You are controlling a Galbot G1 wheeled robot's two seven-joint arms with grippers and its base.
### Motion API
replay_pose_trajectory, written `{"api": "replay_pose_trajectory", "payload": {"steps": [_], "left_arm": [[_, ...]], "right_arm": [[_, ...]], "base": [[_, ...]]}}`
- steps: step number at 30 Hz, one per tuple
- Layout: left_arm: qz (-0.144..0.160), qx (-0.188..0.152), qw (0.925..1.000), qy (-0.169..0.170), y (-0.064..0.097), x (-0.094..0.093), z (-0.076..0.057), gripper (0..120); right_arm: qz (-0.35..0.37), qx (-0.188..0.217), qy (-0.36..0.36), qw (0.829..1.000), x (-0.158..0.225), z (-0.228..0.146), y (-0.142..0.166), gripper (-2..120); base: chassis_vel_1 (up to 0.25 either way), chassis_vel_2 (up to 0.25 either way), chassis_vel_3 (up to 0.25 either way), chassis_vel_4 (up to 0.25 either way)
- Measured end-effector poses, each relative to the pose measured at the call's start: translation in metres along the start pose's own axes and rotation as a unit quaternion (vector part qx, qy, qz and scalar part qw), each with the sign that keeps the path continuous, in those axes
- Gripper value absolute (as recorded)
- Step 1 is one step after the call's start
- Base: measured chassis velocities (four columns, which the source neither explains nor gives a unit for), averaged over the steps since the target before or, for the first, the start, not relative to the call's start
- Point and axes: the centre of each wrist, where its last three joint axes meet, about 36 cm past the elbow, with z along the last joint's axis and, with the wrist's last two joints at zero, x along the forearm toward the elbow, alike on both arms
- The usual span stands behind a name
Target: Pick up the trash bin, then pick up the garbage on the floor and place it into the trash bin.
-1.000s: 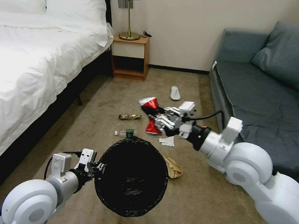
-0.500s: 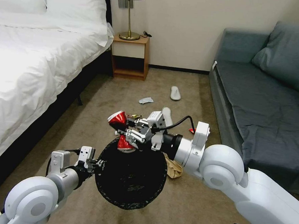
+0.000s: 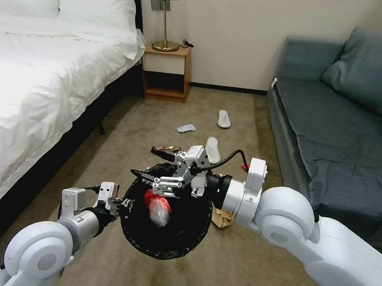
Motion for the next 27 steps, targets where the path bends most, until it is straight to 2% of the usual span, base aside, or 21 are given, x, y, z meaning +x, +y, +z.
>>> {"api": "replay_pose_trajectory", "payload": {"steps": [7,13,15,17,19,20,22,23,25,27], "left_arm": [[-0.007,0.001,0.9999,-0.014,0.006,0.005,-0.008,3],[-0.01,0.003,0.9997,-0.02,0.009,0.007,-0.009,3],[-0.016,0.004,0.9995,-0.026,0.011,0.008,-0.011,3],[-0.017,0.005,0.9995,-0.027,0.012,0.008,-0.011,3],[-0.02,0.01,0.9992,-0.033,0.014,0.009,-0.011,3],[-0.02,0.01,0.9992,-0.033,0.014,0.009,-0.011,3],[-0.022,0.012,0.9989,-0.041,0.017,0.011,-0.012,3],[-0.022,0.012,0.9989,-0.041,0.017,0.011,-0.012,3],[-0.024,0.006,0.9986,-0.047,0.02,0.013,-0.014,3],[-0.024,0.005,0.9986,-0.048,0.02,0.014,-0.014,3]], "right_arm": [[0.021,0.004,-0.02,1.0,0.0,-0.013,0.002,111],[0.046,0.006,-0.063,0.997,0.0,-0.041,-0.008,114],[0.087,0.01,-0.094,0.992,0.007,-0.07,-0.024,114],[0.103,0.011,-0.097,0.99,0.01,-0.076,-0.029,114],[0.162,0.018,-0.097,0.982,0.021,-0.088,-0.053,112],[0.162,0.018,-0.097,0.982,0.021,-0.088,-0.053,112],[0.219,0.022,-0.083,0.972,0.037,-0.091,-0.083,108],[0.219,0.022,-0.083,0.972,0.037,-0.091,-0.083,108],[0.266,0.017,-0.072,0.961,0.054,-0.089,-0.108,102],[0.288,0.009,-0.068,0.955,0.062,-0.087,-0.12,101]], "base": [[0.0,0.0,0.0,0.0],[0.0,0.0,0.0,0.0],[0.0,0.0,0.0,0.0],[0.0,0.0,0.0,0.0],[0.0,0.0,0.0,0.0],[0.0,0.0,0.0,0.0],[0.0,0.0,0.0,0.0],[0.0,0.0,0.0,0.0],[0.0,0.0,0.0,0.0],[0.0,0.0,0.0,0.0]]}}
